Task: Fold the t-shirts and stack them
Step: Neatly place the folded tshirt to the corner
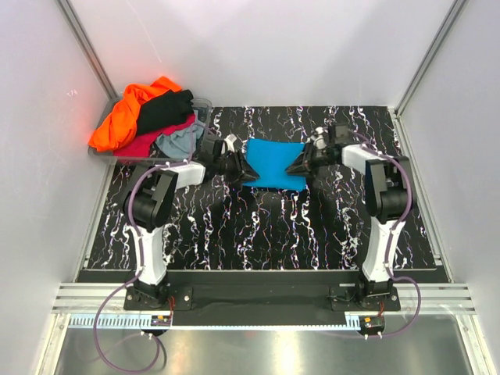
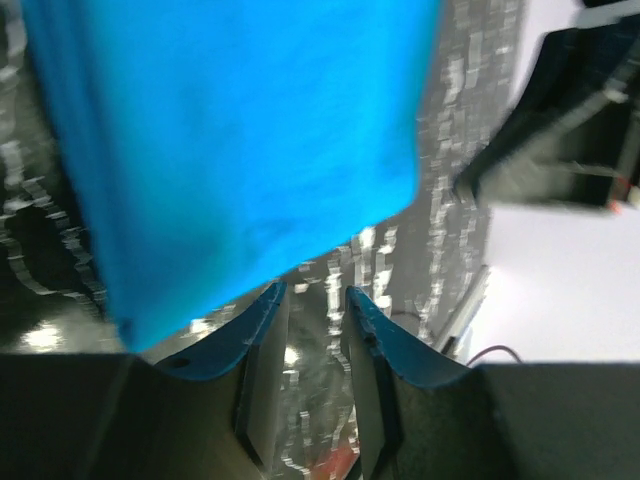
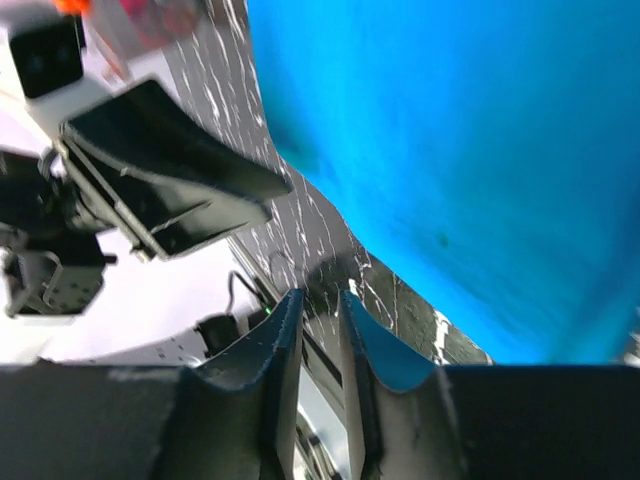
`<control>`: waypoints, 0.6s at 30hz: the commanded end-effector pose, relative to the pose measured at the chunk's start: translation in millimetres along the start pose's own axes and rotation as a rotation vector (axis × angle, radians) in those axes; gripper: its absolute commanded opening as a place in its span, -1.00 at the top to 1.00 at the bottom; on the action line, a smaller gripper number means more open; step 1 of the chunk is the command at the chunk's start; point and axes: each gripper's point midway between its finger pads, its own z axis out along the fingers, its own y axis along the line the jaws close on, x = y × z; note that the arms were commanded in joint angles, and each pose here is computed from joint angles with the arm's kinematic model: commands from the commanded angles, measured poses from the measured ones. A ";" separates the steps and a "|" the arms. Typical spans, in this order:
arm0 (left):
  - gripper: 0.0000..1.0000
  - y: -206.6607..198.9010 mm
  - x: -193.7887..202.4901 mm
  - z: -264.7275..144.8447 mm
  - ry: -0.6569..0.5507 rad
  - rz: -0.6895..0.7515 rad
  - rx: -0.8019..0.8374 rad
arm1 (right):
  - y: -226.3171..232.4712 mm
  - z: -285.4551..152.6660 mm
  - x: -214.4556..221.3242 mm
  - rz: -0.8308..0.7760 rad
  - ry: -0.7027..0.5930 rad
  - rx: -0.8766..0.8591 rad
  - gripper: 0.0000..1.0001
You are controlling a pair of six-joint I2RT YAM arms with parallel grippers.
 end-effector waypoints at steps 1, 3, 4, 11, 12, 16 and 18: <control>0.34 31.5 10.9 3.7 0.036 0.010 -0.079 | -20.3 14.0 3.3 0.012 0.022 0.047 0.42; 0.34 20.4 7.8 -7.2 0.014 0.075 -0.085 | -27.0 10.4 5.0 -0.011 0.010 0.068 0.23; 0.30 11.5 3.5 -12.9 -0.013 0.115 -0.093 | -29.7 7.4 3.1 -0.023 -0.011 0.090 0.15; 0.26 -39.8 12.7 -81.7 -0.074 0.285 -0.135 | -18.8 -46.9 -5.9 -0.064 -0.121 0.134 -0.18; 0.26 -51.4 17.6 -98.2 -0.085 0.299 -0.128 | -14.7 -53.2 -9.1 -0.078 -0.138 0.140 -0.28; 0.22 -59.1 54.4 -129.0 -0.069 0.287 -0.090 | -21.6 -58.9 -42.5 -0.124 -0.223 0.236 -0.62; 0.21 -60.0 70.5 -137.3 -0.054 0.275 -0.068 | -18.0 -57.8 -68.3 -0.157 -0.252 0.259 -0.68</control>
